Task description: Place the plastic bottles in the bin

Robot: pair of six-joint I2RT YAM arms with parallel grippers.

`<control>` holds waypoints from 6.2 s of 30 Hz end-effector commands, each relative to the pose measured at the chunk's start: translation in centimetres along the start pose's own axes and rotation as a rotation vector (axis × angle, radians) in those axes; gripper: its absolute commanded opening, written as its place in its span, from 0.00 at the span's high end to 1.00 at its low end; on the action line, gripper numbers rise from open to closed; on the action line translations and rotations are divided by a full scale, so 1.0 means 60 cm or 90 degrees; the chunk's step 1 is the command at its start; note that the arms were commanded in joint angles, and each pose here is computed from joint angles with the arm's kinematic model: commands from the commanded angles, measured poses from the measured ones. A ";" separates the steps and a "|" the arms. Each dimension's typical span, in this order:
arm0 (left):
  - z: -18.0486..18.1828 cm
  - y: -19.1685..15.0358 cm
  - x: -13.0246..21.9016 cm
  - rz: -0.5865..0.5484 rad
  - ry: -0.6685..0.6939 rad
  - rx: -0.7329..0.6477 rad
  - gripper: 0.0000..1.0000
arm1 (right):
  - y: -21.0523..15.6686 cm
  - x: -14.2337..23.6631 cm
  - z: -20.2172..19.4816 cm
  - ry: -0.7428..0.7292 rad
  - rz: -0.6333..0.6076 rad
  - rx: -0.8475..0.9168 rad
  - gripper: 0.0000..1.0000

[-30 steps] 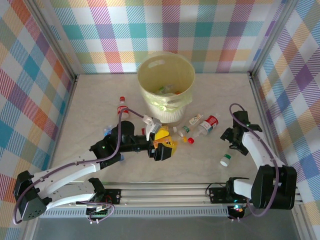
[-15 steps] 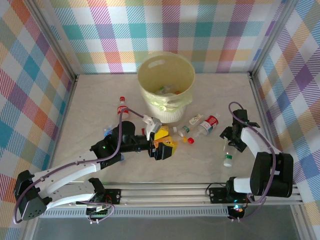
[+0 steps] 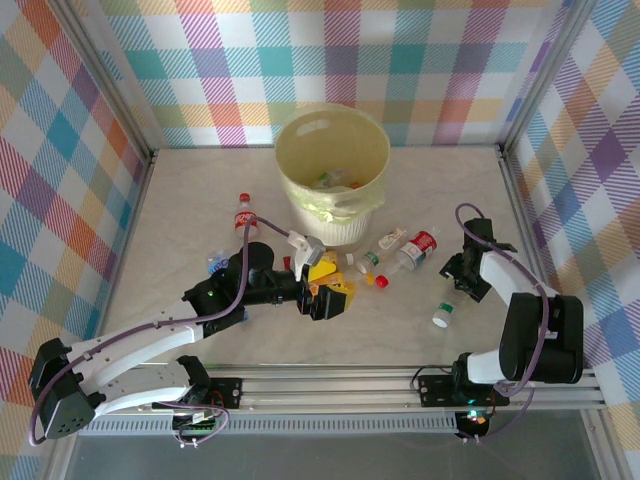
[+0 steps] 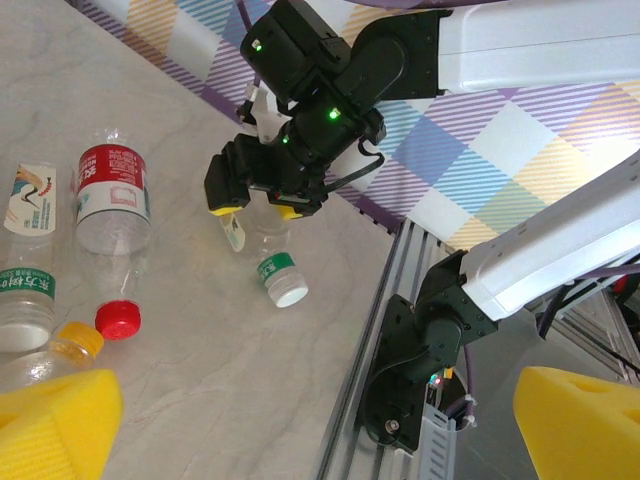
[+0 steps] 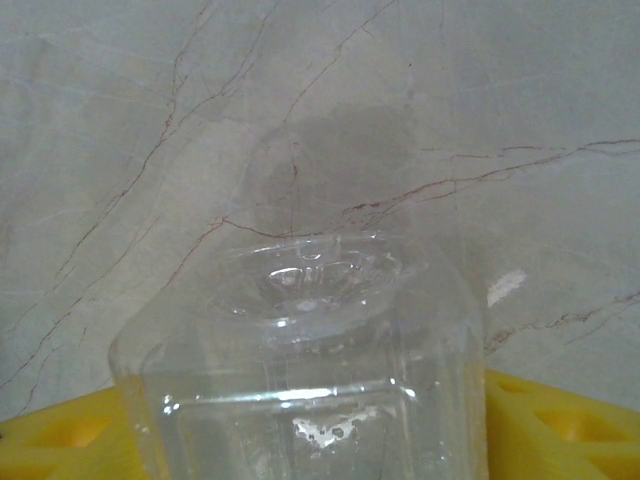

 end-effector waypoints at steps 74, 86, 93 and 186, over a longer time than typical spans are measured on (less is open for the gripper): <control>-0.001 0.097 0.065 -0.063 0.130 -0.020 0.00 | 0.035 0.644 0.550 0.668 -0.501 0.537 0.47; 0.017 0.088 0.058 -0.033 0.168 -0.018 0.00 | -0.005 0.551 0.582 0.649 -0.385 0.592 0.45; 0.020 0.079 0.044 -0.010 0.162 -0.019 0.00 | -0.023 0.511 0.580 0.630 -0.341 0.601 0.41; 0.255 -0.220 -0.093 0.620 0.364 -0.200 0.18 | -0.212 0.412 0.161 0.609 -0.115 0.555 0.00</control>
Point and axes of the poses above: each hand's point on the last joint's axis, 136 mm out from that joint toward the fingers, its own x axis back along the fingers, its own z axis along the line the jaws close on, y = z × x, the point moved 2 cm from there along x, back along the fingers, and after that the axes turned 4 degrees about -x, right-handed, at the moved point
